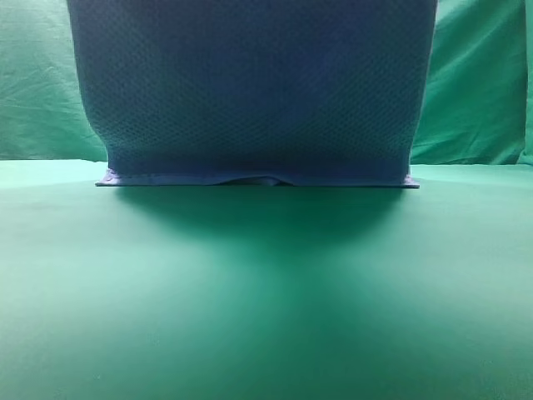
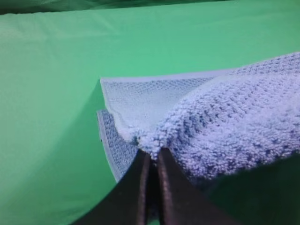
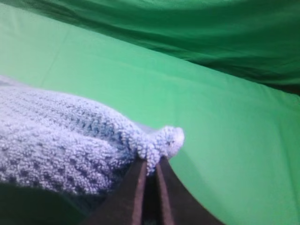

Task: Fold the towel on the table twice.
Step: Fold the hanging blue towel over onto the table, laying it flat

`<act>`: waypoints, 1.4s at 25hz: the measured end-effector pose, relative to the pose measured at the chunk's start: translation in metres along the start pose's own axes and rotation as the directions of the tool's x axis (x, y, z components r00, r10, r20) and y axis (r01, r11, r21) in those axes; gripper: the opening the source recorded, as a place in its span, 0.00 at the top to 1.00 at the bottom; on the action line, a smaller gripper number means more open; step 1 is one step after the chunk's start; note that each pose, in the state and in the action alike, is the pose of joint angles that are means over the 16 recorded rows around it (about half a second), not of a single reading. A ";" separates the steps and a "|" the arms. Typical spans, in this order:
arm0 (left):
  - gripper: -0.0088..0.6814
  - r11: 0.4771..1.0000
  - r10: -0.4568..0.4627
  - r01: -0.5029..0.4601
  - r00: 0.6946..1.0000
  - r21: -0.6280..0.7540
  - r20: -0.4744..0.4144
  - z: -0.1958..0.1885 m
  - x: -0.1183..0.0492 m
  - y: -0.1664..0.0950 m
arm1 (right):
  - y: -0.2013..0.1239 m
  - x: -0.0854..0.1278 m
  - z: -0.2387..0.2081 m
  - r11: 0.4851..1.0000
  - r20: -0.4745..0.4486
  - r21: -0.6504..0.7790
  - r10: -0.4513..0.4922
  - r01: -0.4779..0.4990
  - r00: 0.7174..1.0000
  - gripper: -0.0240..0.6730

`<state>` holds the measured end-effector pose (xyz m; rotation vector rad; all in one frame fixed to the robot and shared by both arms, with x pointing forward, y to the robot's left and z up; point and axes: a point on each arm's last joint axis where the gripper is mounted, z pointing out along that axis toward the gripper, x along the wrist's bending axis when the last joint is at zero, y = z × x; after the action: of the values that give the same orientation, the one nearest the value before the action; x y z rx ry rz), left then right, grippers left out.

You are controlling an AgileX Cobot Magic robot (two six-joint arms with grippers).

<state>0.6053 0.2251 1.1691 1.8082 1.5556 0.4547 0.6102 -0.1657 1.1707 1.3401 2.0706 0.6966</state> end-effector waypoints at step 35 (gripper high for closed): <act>0.99 0.977 -0.168 0.140 0.970 0.164 0.175 -0.067 -0.011 -0.223 | -0.203 0.040 -0.081 0.982 -0.174 0.158 0.133 -0.105 0.976 0.97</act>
<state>0.3988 0.2406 1.0625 1.7679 1.6183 0.0915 0.4123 -0.2121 1.0803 1.5449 2.2390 0.7554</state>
